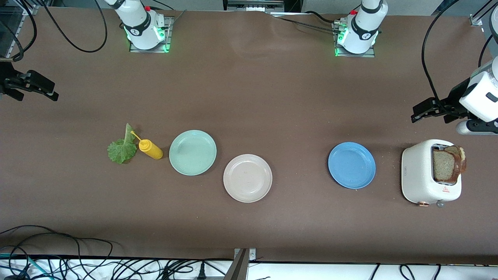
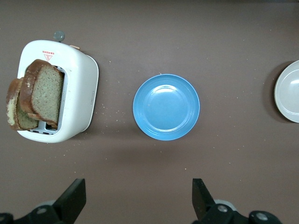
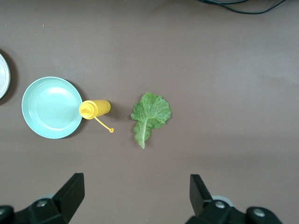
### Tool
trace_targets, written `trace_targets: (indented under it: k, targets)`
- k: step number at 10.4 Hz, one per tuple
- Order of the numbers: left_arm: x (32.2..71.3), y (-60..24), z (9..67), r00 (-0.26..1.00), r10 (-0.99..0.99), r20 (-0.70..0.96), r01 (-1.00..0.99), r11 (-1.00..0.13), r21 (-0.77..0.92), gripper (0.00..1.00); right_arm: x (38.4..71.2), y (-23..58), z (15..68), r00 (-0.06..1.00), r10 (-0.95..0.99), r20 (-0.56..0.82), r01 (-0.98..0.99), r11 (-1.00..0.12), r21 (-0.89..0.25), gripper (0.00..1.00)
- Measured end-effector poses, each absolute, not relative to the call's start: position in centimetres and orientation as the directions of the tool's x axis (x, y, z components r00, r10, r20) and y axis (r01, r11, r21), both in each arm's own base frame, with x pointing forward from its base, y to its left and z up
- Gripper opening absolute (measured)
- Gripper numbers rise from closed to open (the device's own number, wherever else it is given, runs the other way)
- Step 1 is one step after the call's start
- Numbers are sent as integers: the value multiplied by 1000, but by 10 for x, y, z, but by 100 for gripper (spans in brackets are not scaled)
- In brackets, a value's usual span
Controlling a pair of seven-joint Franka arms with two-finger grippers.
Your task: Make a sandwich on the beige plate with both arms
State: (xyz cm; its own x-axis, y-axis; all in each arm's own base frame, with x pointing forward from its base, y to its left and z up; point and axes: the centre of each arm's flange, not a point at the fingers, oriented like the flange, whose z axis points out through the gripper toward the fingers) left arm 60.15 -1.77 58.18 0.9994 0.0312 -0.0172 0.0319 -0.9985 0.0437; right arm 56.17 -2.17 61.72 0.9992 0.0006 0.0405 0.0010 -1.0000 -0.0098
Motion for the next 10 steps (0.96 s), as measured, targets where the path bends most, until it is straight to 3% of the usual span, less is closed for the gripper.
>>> trace_targets:
  k: [10]
  targets:
    - [602,-16,581,999,35,-19,36,-998,43,100,562,-22,617,999,1,41,1,-1000,-10,100]
